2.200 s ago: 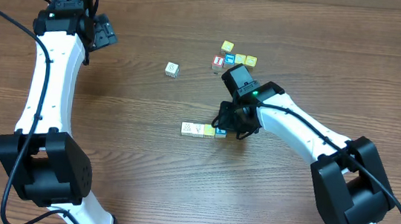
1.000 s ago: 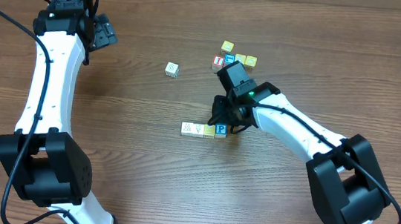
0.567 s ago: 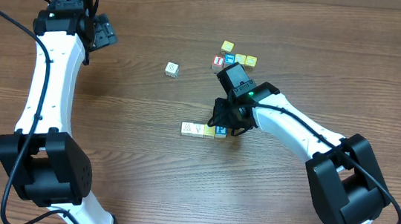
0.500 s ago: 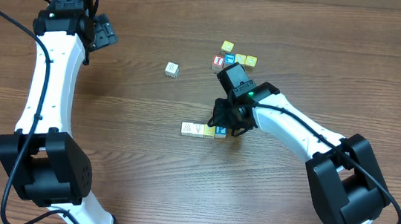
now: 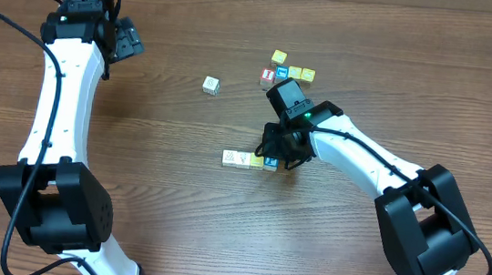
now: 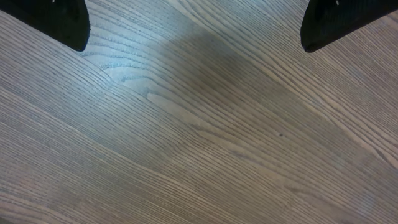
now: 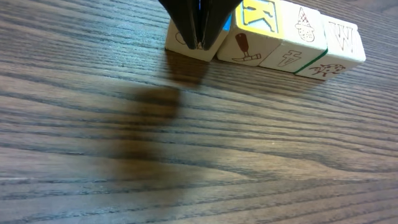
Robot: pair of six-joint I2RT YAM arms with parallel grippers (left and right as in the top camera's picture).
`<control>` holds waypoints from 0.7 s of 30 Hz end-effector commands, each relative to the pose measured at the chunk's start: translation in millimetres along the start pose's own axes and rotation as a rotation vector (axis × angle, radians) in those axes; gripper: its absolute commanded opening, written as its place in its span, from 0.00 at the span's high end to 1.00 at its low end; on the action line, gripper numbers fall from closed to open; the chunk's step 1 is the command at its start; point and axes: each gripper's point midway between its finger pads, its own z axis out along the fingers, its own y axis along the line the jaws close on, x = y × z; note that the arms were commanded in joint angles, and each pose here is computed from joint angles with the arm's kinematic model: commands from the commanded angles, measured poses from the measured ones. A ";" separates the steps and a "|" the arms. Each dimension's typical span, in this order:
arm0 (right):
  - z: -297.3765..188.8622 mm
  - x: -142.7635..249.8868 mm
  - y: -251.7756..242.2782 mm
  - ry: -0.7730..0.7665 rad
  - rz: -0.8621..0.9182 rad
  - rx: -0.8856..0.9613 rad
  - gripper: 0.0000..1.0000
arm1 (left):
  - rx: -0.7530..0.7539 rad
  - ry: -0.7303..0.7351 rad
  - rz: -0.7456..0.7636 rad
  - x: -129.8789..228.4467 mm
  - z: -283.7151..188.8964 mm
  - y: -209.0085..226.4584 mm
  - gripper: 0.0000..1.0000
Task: Flip 5 blocks
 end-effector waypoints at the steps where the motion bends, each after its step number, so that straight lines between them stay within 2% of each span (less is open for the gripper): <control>1: 2.4 -1.7 6.5 -0.005 -0.010 -0.018 0.96 | -0.002 -0.034 -0.035 -10.0 -9.7 3.4 0.00; 7: -3.1 -21.8 -0.7 -0.063 0.003 -0.007 0.95 | -0.002 -0.034 -0.035 -10.0 -9.7 3.4 0.00; 13: -29.9 -41.7 -15.3 -0.086 0.043 -0.011 0.96 | -0.002 -0.034 -0.035 -10.0 -9.7 3.4 0.00; 21: -29.0 -17.0 -30.3 0.031 0.093 0.001 0.96 | -0.002 -0.035 -0.035 -10.1 -9.7 3.4 0.00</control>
